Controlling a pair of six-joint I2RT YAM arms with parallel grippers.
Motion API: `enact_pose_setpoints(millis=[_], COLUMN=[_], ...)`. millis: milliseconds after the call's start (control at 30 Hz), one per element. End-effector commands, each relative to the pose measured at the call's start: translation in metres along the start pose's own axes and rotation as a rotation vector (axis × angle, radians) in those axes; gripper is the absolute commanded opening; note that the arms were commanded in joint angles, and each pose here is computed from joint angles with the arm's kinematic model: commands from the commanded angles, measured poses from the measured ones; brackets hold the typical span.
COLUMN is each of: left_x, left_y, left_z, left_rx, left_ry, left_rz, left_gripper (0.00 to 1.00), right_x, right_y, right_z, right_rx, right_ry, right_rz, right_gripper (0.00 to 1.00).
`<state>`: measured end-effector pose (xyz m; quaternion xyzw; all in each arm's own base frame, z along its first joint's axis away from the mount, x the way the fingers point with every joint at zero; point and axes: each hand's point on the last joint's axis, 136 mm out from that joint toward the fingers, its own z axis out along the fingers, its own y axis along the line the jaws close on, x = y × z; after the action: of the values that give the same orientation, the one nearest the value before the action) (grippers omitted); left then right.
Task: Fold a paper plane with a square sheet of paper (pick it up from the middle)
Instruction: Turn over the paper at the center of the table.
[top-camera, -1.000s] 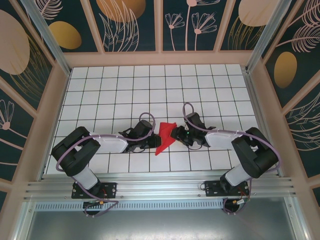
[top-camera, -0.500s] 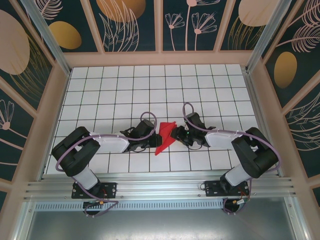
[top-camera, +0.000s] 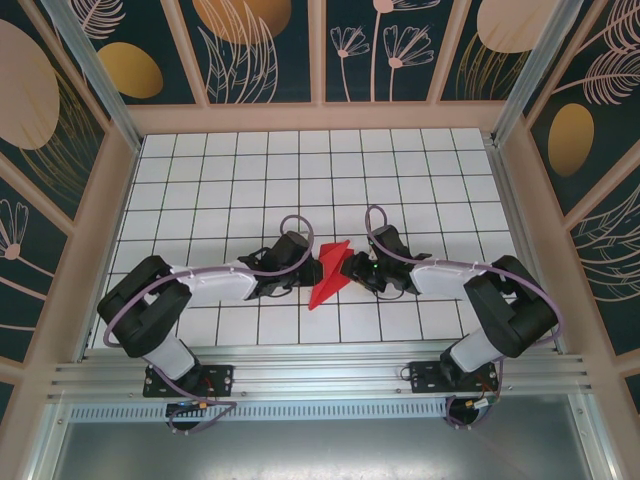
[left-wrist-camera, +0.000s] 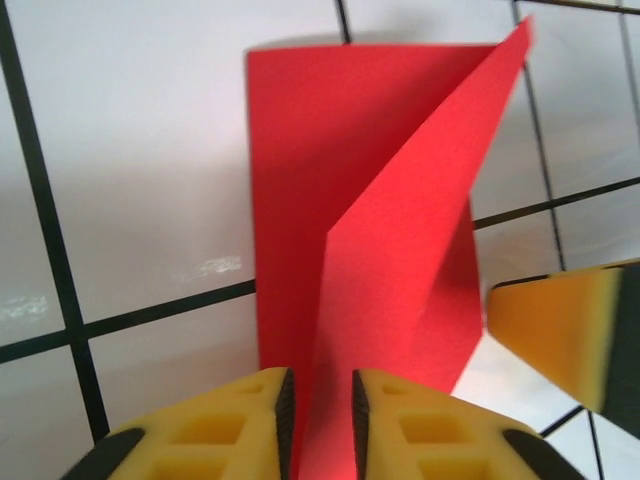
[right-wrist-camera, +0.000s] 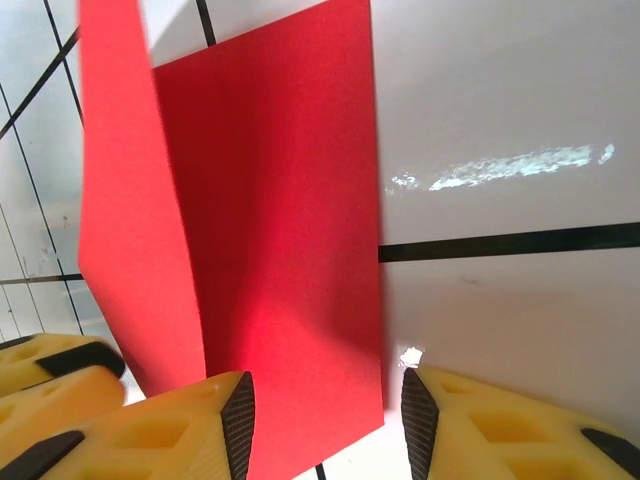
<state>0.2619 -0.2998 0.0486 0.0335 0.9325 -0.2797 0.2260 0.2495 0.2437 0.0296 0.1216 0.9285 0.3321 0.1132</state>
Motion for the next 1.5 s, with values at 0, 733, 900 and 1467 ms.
enact_pose_setpoints(millis=[0,733,900,1467], left_x=[-0.016,0.008,0.017,0.026], left_y=[-0.018,0.017,0.025,0.029], left_z=[-0.011,0.03,0.035,0.033], left_rx=[0.058,-0.045,-0.055,-0.051], left_ry=[-0.029,0.076,0.098,0.12], left_rz=[0.001,-0.027,-0.028,-0.034], left_gripper=[0.14,0.0,0.0,0.0], right_x=[0.003,-0.001,0.0,0.001], right_y=[0.006,0.011,0.01,0.008], right_z=[-0.005,-0.005,-0.003,0.003], right_rx=[-0.018,-0.031,-0.032,-0.042], right_ry=[0.006,-0.003,0.0,0.012], right_rz=[-0.008,0.008,0.022,0.085], right_gripper=[0.46,0.5,0.5,0.51])
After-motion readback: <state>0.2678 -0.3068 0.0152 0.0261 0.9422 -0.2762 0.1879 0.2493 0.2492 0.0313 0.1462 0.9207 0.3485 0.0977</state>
